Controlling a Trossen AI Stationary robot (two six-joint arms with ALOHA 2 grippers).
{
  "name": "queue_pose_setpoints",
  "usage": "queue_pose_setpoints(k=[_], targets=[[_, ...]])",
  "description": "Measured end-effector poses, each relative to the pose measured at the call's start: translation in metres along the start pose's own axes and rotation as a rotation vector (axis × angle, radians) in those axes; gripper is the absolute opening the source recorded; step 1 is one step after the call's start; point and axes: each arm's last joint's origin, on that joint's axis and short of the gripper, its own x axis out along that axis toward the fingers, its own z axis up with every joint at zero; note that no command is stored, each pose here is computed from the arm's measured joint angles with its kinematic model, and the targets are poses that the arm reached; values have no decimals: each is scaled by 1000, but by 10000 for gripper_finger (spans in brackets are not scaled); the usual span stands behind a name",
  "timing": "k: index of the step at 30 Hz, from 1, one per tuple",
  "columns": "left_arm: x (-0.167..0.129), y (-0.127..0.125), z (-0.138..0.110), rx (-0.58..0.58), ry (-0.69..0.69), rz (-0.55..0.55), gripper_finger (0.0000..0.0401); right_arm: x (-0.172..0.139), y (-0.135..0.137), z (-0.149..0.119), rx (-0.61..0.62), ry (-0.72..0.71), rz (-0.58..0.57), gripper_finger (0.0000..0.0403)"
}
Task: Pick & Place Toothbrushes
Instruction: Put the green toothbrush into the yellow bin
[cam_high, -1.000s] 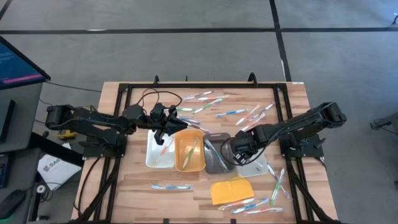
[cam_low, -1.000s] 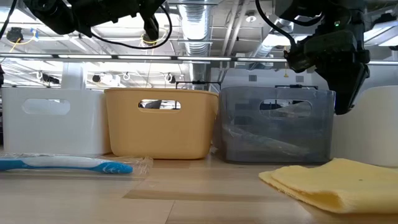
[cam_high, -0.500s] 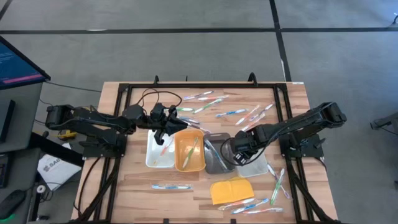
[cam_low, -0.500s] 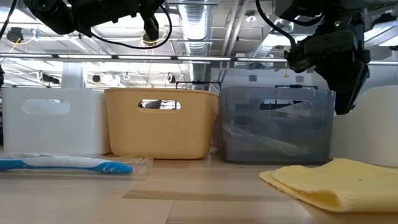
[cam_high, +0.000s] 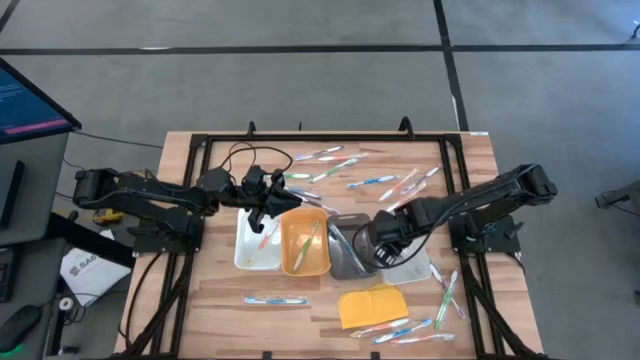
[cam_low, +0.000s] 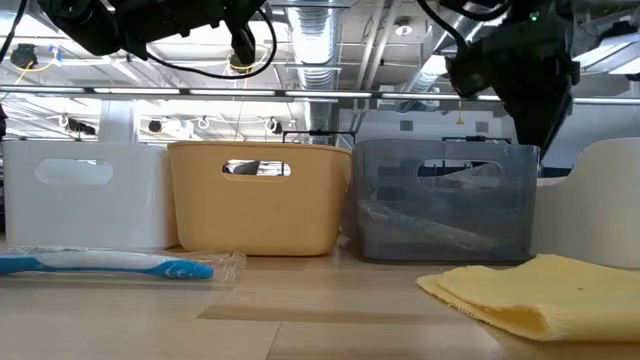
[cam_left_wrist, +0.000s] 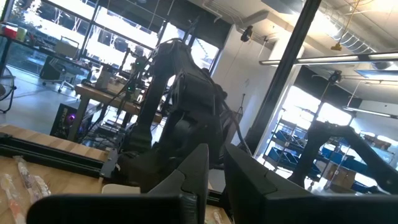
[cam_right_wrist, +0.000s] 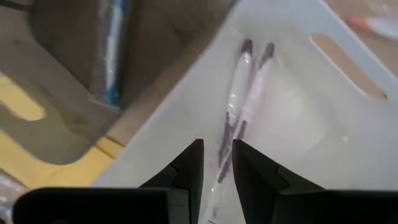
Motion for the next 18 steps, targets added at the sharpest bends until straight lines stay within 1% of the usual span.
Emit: queue_pose_setpoints(k=[8, 15, 18], targets=[[0, 0, 0, 0, 0, 0, 44, -18, 6, 4, -83, -13, 15, 79], [0, 0, 0, 0, 0, 0, 44, -47, 13, 7, -145, -36, 40, 74], [0, 0, 0, 0, 0, 0, 44, -60, 19, 8, -193, -62, 64, 72]])
